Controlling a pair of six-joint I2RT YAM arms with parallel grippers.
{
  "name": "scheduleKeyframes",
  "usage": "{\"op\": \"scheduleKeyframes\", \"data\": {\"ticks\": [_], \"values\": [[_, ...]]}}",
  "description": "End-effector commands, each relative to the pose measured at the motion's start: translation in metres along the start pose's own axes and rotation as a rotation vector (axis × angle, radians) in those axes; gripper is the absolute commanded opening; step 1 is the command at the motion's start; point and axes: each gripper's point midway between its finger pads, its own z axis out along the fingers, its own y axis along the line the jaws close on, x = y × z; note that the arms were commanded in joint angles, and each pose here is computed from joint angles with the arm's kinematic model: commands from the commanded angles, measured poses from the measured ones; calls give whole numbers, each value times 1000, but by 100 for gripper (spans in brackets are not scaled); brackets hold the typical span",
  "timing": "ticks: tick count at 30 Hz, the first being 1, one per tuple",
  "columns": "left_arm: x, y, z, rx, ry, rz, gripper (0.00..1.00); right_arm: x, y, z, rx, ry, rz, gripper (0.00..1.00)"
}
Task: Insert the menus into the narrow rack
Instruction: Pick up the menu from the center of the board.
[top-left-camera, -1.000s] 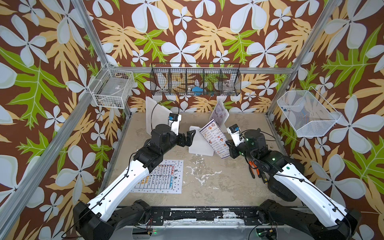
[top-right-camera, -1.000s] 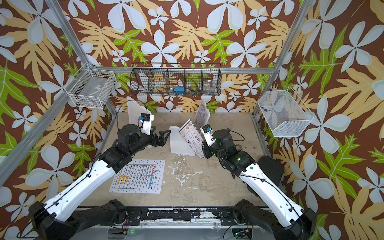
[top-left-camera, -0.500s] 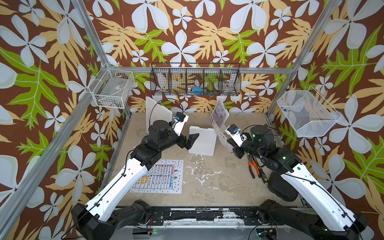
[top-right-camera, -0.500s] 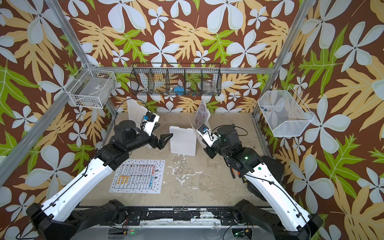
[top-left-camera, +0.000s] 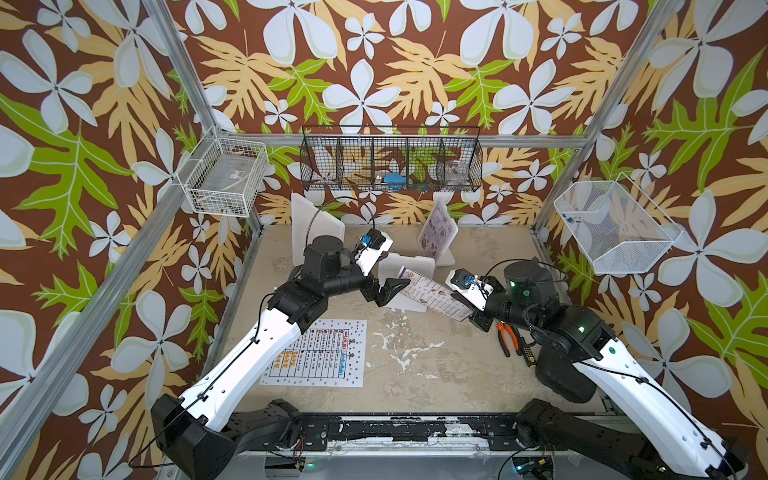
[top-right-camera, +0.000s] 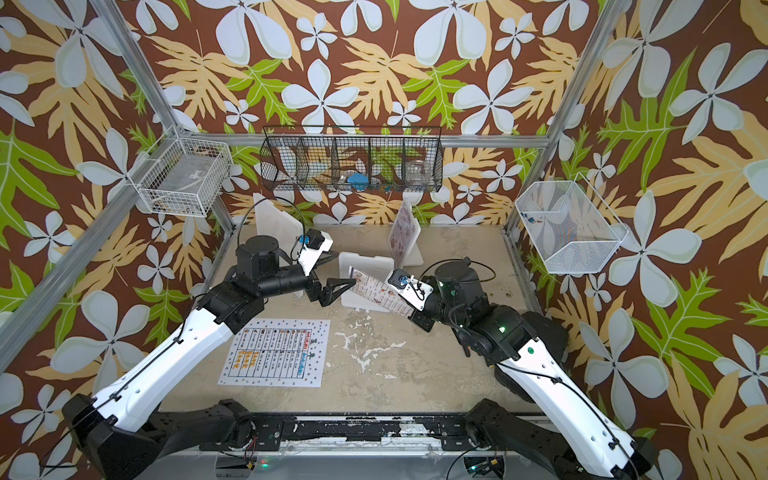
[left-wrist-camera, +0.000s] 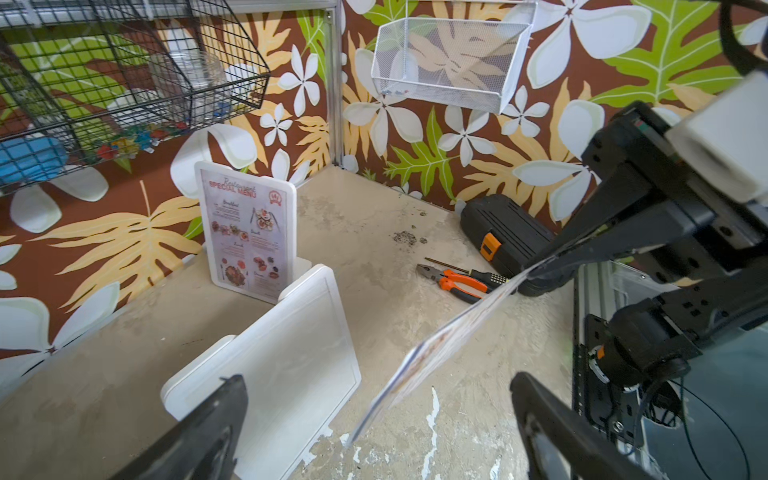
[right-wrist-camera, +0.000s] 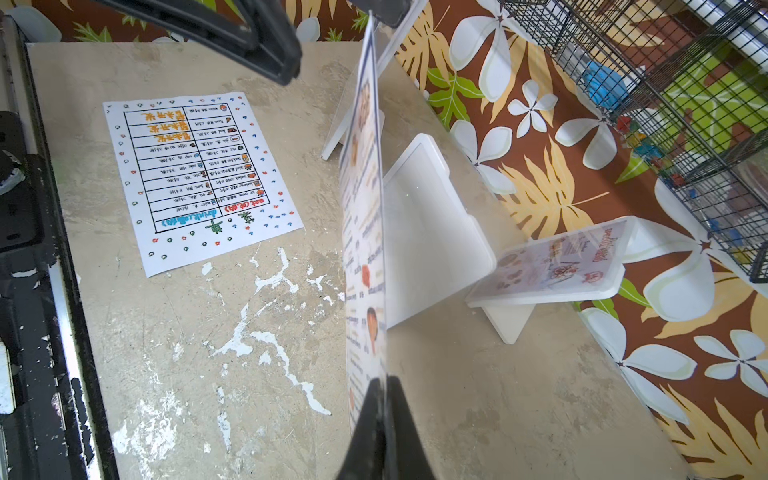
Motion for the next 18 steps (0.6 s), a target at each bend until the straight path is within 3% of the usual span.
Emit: {"op": "scheduleKeyframes", "data": {"ticks": [1, 4, 11, 18], "values": [[-4, -20, -1, 120, -15, 12, 99, -6, 3, -2, -18, -24, -12, 0], [-1, -32, 1, 202, -11, -5, 96, -8, 3, -2, -25, -27, -10, 0], [4, -46, 9, 312, 14, -32, 77, -10, 8, 0, -59, -28, -7, 0], [7, -49, 10, 326, 23, -23, 59, -7, 12, 2, -87, -7, 11, 0]]}}
